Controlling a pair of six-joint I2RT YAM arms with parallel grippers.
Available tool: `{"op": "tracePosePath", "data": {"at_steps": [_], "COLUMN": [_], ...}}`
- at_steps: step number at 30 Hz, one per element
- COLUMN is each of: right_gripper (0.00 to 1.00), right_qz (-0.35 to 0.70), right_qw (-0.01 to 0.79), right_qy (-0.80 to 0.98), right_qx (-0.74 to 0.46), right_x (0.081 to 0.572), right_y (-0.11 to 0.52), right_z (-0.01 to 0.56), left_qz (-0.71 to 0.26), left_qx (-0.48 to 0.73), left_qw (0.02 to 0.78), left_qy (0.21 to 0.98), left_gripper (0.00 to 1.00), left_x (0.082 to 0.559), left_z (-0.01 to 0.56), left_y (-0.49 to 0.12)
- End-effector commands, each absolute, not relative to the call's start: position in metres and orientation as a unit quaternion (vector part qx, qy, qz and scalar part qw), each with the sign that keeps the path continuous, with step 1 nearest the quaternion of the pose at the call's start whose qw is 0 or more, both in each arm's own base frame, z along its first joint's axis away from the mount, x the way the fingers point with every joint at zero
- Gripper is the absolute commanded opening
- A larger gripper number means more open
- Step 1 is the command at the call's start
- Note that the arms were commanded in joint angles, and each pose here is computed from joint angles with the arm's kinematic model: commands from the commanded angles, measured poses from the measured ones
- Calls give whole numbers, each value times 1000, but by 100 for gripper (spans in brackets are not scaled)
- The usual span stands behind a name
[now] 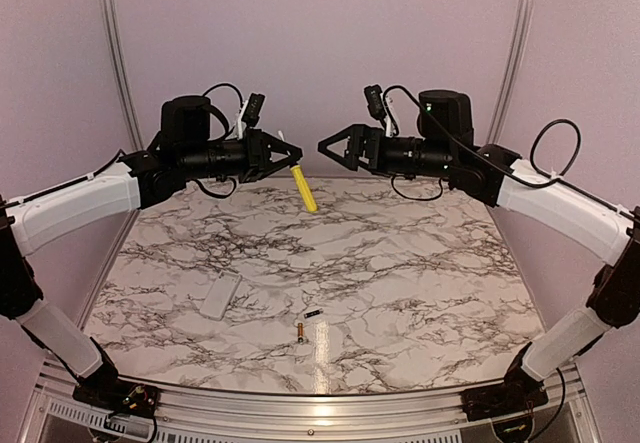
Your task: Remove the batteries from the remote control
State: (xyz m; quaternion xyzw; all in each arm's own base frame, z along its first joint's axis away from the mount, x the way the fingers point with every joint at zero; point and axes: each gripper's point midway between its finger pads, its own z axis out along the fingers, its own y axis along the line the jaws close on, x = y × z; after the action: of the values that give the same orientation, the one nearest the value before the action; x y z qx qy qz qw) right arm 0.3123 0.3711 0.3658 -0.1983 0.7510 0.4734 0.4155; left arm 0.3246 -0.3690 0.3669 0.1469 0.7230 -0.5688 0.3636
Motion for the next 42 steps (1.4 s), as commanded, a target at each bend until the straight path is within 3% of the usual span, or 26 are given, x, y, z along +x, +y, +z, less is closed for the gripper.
{"op": "tracePosePath", "data": {"at_steps": [1,11,23,39,42], "right_gripper": [98,98,98,98,98], "right_qz": [412,345,333,326,326], "right_qw": [440,438,421,421,423], "right_qy": [785,823,839,842,842], "right_qx": [-147,-106,-92,-81,-80], "right_x": [334,347,344,338,338], "right_y": [324,292,286,277,276], "right_z": [367,344,330,327,328], "left_qz": [-492,-336,-237,-157,-151], "left_qx": [167,169,125,70,64], "left_qw": [336,226,115,62,56], "left_qy": [785,899,957,983,985], "left_gripper": [0,0,0,0,10], "left_x": [318,314,302,301,300], "left_z": [331,211,90,21,16], "left_y": [-354,-326,-301,-281,-278]}}
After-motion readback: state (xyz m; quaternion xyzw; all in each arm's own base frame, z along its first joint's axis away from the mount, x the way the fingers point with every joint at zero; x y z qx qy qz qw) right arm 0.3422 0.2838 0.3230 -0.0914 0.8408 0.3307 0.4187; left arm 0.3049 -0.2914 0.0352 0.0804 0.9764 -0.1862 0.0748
